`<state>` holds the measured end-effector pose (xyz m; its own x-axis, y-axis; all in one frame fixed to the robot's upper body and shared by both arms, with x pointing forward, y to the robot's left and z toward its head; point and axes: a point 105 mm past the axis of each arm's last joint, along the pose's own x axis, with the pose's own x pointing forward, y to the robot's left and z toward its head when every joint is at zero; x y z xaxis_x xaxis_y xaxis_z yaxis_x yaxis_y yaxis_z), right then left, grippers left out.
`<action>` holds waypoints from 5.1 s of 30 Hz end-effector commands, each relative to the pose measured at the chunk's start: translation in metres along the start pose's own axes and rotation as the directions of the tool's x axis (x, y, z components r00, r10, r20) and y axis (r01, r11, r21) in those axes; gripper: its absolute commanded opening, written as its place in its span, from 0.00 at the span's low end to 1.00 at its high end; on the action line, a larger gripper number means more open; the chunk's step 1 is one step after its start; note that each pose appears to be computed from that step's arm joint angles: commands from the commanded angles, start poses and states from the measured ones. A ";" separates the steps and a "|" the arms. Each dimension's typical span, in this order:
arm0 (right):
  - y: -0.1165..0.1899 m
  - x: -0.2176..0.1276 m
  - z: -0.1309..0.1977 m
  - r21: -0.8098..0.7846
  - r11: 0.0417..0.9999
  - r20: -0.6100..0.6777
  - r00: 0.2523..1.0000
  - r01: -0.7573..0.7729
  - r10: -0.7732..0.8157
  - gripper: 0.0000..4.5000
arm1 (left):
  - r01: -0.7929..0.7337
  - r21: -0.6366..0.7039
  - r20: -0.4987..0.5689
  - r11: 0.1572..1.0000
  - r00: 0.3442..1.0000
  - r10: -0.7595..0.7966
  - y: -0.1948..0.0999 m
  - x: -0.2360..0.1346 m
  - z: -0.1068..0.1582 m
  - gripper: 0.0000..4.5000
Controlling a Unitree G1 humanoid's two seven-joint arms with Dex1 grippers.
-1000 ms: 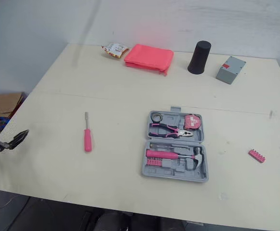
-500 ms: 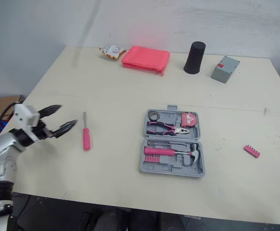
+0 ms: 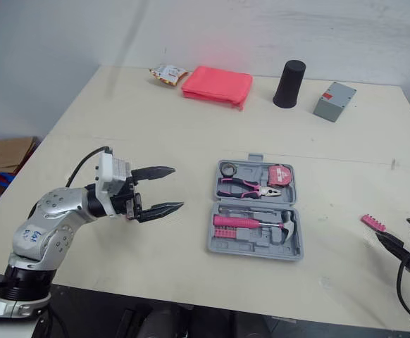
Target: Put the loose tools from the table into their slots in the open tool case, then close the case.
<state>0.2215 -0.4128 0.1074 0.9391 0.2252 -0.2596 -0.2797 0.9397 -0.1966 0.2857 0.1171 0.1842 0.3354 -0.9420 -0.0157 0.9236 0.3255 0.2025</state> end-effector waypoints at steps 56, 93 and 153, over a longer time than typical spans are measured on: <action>0.025 0.054 -0.039 0.149 0.968 -0.069 0.974 -0.202 0.214 0.81 | 0.231 -0.056 -0.139 0.971 0.962 -0.237 -0.035 -0.008 0.031 1.00; 0.203 0.043 0.119 -0.267 0.500 -0.472 0.564 -0.824 0.678 0.17 | 0.379 0.098 -0.089 0.920 0.924 -0.372 -0.053 0.015 -0.005 1.00; 0.252 0.102 0.132 -0.445 0.318 -0.509 0.528 -0.837 0.680 0.68 | 0.274 0.058 -0.135 0.960 0.955 -0.265 -0.064 0.006 -0.015 1.00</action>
<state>0.2761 -0.1232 0.1371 0.1914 0.5803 -0.7916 -0.9766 0.0321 -0.2125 0.2342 0.0906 0.1508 0.0920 -0.9737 -0.2084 0.9744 0.0449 0.2201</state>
